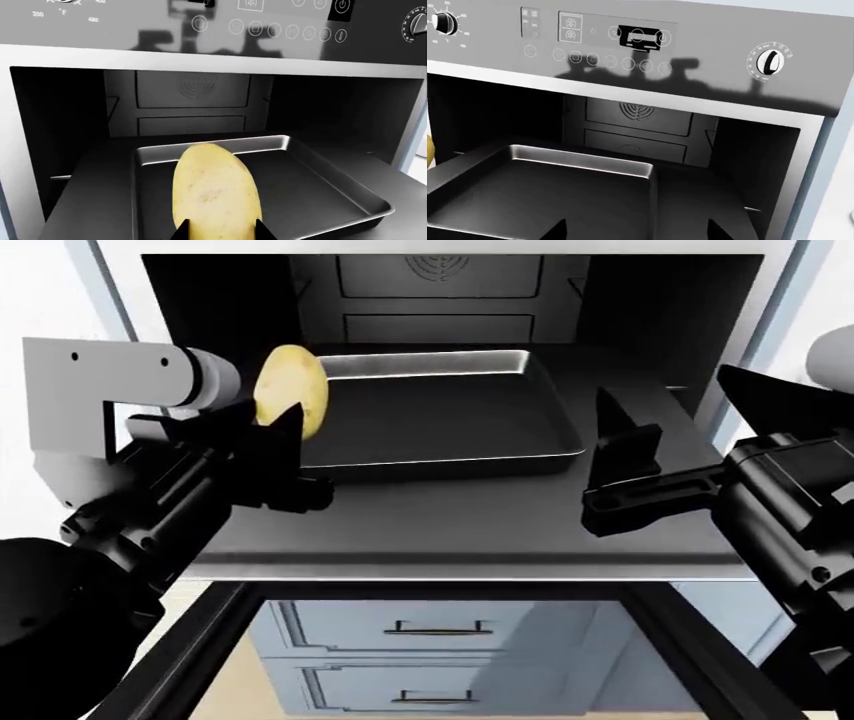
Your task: Place the potato on the top rack of the oven.
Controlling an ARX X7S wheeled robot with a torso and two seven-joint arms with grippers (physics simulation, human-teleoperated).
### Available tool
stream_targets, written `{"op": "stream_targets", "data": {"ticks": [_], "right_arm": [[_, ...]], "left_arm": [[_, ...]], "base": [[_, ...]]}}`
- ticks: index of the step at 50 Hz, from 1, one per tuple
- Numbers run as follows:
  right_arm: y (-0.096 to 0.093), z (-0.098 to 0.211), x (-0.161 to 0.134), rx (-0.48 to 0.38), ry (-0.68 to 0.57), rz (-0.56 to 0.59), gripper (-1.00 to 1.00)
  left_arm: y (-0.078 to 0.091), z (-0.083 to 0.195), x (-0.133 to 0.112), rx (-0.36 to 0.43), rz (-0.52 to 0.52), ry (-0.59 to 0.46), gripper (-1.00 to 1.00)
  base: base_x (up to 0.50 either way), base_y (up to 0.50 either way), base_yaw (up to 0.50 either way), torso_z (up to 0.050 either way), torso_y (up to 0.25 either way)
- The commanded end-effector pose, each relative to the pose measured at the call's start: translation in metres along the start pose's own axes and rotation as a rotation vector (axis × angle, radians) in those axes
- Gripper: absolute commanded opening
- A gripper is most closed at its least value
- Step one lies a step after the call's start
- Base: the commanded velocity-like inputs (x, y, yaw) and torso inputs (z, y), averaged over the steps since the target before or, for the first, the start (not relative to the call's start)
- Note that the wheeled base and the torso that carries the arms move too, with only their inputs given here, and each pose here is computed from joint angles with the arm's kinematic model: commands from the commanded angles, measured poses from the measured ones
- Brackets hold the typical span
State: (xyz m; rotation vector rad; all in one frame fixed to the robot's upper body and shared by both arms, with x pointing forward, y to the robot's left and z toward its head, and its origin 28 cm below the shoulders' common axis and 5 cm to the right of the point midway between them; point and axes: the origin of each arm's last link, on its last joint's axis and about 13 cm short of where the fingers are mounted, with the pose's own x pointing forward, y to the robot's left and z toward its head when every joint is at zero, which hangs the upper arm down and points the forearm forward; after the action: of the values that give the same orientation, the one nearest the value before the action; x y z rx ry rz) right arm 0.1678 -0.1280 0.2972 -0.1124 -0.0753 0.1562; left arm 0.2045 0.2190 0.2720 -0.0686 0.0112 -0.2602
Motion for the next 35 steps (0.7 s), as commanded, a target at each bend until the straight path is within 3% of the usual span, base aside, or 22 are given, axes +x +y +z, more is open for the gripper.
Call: {"op": "stream_targets", "data": {"ticks": [1, 17, 28, 30, 35], "right_arm": [[0.000, 0.000, 0.005, 0.020, 0.039, -0.013, 1.00], [0.000, -0.001, 0.007, -0.002, 0.022, 0.007, 1.00], [-0.001, -0.002, 0.006, 0.003, 0.015, 0.017, 1.00], [-0.001, -0.002, 0.004, 0.004, 0.012, 0.015, 1.00], [-0.002, -0.005, 0.005, 0.015, 0.015, 0.014, 1.00]], "left_arm": [[0.001, 0.000, 0.000, -0.015, -0.003, 0.006, -1.00], [0.001, -0.001, 0.002, -0.011, -0.002, 0.008, -1.00], [0.000, -0.005, 0.002, -0.035, -0.001, 0.050, -1.00], [0.007, 0.004, 0.020, -0.043, -0.007, 0.059, -1.00], [0.009, 0.007, 0.033, -0.054, -0.023, 0.075, -1.00]], "base": [[0.00, 0.00, 0.00, 0.000, 0.000], [0.30, 0.01, 0.00, 0.000, 0.000], [0.00, 0.00, 0.00, 0.000, 0.001], [0.00, 0.00, 0.00, 0.000, 0.000], [0.00, 0.00, 0.00, 0.000, 0.000]]}}
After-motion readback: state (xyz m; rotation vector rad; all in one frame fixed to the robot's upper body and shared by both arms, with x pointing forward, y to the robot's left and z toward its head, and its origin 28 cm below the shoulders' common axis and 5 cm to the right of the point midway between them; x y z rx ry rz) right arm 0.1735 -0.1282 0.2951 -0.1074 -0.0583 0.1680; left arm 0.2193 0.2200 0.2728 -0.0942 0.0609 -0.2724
